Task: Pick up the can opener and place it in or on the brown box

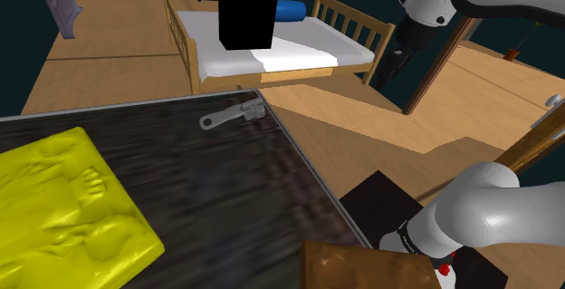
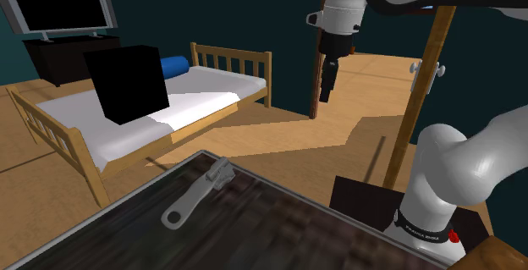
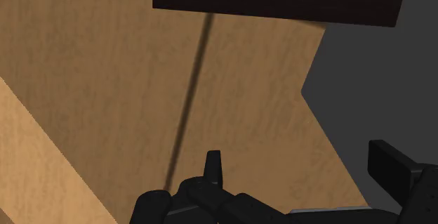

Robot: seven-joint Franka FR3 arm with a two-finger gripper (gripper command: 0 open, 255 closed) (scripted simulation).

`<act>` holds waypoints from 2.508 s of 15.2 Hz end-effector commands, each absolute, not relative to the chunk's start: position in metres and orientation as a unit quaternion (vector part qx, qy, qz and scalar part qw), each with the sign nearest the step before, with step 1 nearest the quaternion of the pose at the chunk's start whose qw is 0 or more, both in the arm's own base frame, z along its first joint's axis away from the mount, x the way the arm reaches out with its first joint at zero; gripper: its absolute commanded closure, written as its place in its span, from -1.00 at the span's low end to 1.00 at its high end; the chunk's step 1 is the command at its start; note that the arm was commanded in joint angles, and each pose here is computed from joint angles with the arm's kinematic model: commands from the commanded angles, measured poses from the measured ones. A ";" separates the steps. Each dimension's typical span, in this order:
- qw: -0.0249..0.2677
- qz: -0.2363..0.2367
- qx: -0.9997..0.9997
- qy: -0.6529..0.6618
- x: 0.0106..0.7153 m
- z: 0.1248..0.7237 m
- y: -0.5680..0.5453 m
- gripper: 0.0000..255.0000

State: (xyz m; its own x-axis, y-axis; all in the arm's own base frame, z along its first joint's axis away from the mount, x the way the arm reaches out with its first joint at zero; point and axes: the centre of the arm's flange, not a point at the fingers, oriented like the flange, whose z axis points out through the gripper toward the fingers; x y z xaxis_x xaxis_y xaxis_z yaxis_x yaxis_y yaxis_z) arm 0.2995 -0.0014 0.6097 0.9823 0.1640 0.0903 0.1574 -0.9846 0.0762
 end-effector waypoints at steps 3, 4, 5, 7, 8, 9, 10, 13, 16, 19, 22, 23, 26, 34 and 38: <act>0.034 0.043 0.992 0.113 0.321 0.609 0.015 -1.00; 0.034 0.040 0.990 0.130 0.331 0.609 0.024 -1.00; 0.034 0.037 0.988 0.146 0.342 0.608 0.033 -1.00; 0.034 0.032 0.983 0.178 0.361 0.607 0.052 -1.00; 0.034 0.029 0.980 0.194 0.370 0.606 0.062 -1.00; 0.034 0.026 0.977 0.211 0.379 0.606 0.073 -1.00; 0.034 0.023 0.973 0.227 0.387 0.605 0.083 -1.00; 0.034 0.015 0.961 0.274 0.410 0.602 0.117 -1.00; 0.033 0.007 0.946 0.321 0.430 0.598 0.153 -1.00; 0.033 -0.002 0.930 0.367 0.446 0.594 0.190 -1.00; 0.032 -0.010 0.910 0.413 0.458 0.589 0.229 -1.00; 0.032 -0.013 0.903 0.427 0.462 0.587 0.242 -1.00; 0.032 -0.022 0.881 0.471 0.469 0.582 0.282 -1.00; 0.030 -0.039 0.827 0.561 0.470 0.564 0.367 -1.00; 0.030 -0.039 0.827 0.561 0.469 0.543 0.365 -1.00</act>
